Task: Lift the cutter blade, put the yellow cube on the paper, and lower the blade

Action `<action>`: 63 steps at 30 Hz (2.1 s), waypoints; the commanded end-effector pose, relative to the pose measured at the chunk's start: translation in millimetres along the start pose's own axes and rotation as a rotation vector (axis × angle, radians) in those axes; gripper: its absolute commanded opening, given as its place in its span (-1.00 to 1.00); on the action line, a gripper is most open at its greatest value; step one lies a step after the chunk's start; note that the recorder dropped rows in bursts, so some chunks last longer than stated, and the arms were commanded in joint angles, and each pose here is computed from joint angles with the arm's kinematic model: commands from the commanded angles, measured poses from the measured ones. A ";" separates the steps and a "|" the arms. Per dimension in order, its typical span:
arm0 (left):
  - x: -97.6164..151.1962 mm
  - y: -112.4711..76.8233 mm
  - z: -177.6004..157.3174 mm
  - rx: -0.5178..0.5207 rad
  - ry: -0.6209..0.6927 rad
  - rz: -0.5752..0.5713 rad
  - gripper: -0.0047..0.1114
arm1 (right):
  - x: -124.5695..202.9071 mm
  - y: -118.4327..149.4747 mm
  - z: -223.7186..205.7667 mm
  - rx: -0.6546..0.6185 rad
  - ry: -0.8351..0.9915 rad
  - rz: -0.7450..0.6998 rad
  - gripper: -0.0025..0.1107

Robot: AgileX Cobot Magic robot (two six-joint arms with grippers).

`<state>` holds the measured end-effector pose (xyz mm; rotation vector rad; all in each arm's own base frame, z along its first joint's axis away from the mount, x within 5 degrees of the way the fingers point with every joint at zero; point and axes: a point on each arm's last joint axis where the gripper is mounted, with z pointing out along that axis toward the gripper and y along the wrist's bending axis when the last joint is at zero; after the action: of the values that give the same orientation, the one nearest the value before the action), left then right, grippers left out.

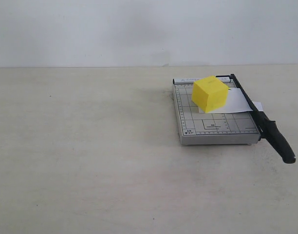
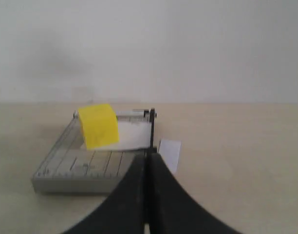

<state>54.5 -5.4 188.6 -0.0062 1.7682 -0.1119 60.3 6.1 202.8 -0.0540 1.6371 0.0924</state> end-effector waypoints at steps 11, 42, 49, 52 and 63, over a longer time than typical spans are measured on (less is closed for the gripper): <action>1.4 -0.3 0.2 0.006 0.004 -0.005 -0.84 | 21.7 -6.0 -3.1 0.048 0.220 -0.164 -0.96; 8.9 3.5 -0.2 -0.071 0.083 -0.047 -0.84 | 21.1 -4.8 -2.9 0.039 0.211 -0.126 -0.96; 8.0 3.7 -0.1 -0.073 0.073 -0.042 -0.84 | 20.1 -4.6 -2.7 0.038 0.201 -0.126 -0.96; 8.0 3.7 -0.1 -0.073 0.073 -0.042 -0.84 | 20.3 -4.7 -2.7 0.038 0.203 -0.126 -0.96; 8.0 3.7 -0.1 -0.073 0.073 -0.042 -0.84 | 20.3 -4.7 -2.7 0.038 0.203 -0.126 -0.96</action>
<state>53.1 -2.2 181.7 -0.0786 1.8441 -0.0699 56.5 1.4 181.4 -0.1432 1.8452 -0.0452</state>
